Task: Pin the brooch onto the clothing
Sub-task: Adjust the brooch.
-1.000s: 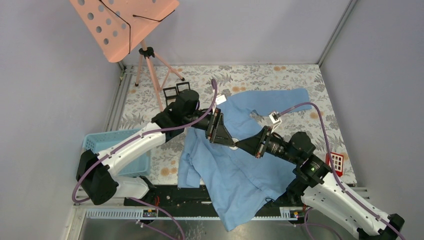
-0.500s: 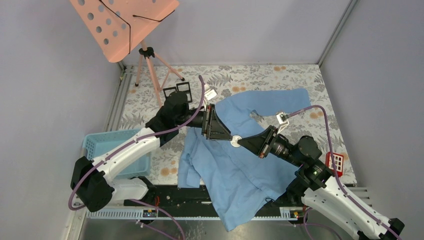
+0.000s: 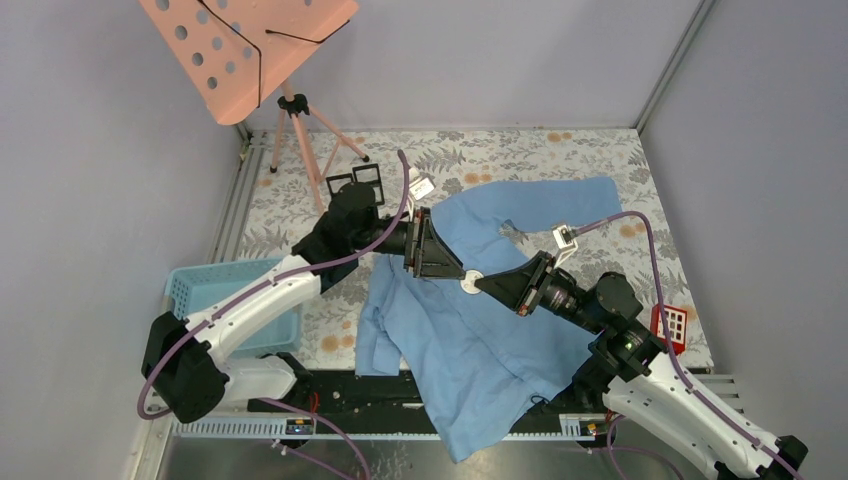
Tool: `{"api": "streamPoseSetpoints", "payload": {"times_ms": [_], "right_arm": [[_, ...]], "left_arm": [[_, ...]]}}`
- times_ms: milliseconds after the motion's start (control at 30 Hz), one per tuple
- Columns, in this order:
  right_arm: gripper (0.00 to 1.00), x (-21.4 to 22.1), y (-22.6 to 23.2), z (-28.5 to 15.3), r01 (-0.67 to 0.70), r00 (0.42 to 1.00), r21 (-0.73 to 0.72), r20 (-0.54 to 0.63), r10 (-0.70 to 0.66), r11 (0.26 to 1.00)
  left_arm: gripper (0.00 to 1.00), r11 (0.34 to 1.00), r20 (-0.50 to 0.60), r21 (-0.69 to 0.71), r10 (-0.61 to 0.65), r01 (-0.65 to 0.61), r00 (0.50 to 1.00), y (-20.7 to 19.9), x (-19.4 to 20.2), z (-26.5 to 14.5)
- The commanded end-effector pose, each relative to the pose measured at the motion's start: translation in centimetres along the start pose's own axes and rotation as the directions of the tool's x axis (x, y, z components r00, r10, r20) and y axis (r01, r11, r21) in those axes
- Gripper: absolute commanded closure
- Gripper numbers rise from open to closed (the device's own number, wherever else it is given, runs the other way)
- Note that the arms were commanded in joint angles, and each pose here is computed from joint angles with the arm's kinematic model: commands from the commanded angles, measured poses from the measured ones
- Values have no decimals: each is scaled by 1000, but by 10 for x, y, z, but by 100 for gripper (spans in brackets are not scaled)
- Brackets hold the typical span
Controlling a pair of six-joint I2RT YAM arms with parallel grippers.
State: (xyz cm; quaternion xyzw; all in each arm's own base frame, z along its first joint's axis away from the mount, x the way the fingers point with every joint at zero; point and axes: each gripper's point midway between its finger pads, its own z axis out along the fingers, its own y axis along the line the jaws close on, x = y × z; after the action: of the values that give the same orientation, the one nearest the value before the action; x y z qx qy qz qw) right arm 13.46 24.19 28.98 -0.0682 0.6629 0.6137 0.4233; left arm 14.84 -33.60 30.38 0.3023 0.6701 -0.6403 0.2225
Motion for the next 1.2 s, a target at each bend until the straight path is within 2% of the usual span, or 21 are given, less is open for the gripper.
{"api": "streamPoseSetpoints", "payload": {"times_ms": [0, 533, 600, 733, 833, 1000, 1067, 1167], "right_arm": [[100, -12, 13, 1, 17, 998, -48, 53, -15, 999], [100, -11, 11, 2, 11, 999, -44, 50, -9, 999], [100, -10, 10, 2, 10, 999, -41, 46, -8, 999], [100, -7, 6, 3, 8, 999, -27, 34, -7, 1000], [100, -5, 2, 4, 8, 1000, -10, 28, -8, 1000], [98, -3, -5, 2, 16, 1000, 23, 20, -16, 1000], [89, -3, -8, 1, 19, 1000, 38, 23, -20, 999], [82, -3, -10, 0, 27, 999, 52, 26, -29, 998]], "left_arm": [[47, 999, 15, 10, 38, -39, 999, -3, -8, 2], [55, 999, -13, -1, 32, -32, 999, 0, -1, 7], [62, 999, -14, 1, 34, -34, 999, -1, -1, 7], [87, 999, -13, 4, 39, -39, 999, -3, -1, 7], [100, 999, -11, 7, 43, -43, 999, -5, -2, 6], [100, 998, 1, 9, 56, -56, 998, -8, -3, 5], [100, 998, 8, 7, 61, -61, 998, -10, -4, 4], [100, 998, 20, -6, 70, -70, 997, -12, -7, 1]]}}
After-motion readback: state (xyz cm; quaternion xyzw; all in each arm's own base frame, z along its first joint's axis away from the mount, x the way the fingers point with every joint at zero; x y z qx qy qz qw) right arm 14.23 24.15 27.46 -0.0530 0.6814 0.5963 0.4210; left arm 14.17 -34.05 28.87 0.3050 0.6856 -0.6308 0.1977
